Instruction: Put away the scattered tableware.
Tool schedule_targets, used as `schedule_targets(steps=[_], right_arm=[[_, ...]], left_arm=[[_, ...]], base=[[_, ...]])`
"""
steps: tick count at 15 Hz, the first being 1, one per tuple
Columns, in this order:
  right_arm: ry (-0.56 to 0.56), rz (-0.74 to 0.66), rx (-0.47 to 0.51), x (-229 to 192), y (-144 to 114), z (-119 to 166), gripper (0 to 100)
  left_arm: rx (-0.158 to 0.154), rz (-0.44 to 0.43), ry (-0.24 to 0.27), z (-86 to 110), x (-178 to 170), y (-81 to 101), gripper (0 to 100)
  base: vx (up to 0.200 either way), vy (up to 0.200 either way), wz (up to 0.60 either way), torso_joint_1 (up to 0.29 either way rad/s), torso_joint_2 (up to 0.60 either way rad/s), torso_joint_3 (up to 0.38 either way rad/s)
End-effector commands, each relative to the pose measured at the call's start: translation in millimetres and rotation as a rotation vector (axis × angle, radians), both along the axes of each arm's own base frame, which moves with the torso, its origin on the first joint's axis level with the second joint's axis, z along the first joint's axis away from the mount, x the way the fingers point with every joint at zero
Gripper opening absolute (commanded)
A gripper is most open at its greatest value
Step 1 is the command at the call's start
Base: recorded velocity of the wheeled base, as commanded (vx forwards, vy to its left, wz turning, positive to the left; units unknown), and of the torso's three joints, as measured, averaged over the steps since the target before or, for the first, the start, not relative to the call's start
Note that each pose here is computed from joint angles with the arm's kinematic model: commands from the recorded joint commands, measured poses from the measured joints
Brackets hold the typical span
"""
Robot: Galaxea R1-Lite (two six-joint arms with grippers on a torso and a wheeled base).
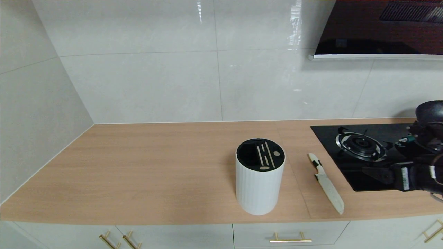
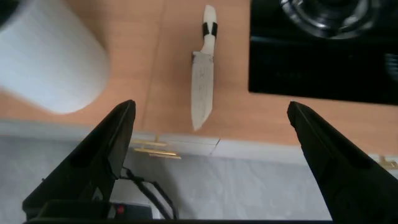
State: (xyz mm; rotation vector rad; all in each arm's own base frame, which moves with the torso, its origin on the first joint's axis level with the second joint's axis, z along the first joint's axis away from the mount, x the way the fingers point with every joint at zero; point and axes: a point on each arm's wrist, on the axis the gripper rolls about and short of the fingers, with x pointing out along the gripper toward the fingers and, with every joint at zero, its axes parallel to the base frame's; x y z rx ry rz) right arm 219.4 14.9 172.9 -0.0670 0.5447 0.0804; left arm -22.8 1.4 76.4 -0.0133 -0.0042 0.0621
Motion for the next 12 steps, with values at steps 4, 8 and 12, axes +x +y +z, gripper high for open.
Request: schedule_targets(steps=[4, 8, 12], right_arm=[[0.177, 0.013, -0.040, 109.7, 13.5, -74.4, 100], [0.235, 0.020, -0.095, 139.1, 28.3, -136.1, 100], [0.235, 0.018, -0.112, 156.2, 31.2, -176.2, 100]], left_arm=[[-0.001, 0.001, -0.001, 0.0, 0.0, 0.0, 100], [-0.001, 0.001, 0.001, 0.1, 0.1, 0.0, 100], [-0.001, 0.001, -0.001, 0.0, 0.0, 0.0, 100]], base=[[0.000, 0.000, 0.00, 0.000, 0.00, 0.000], [0.000, 0.000, 0.00, 0.000, 0.00, 0.000], [0.000, 0.000, 0.00, 0.000, 0.00, 0.000]])
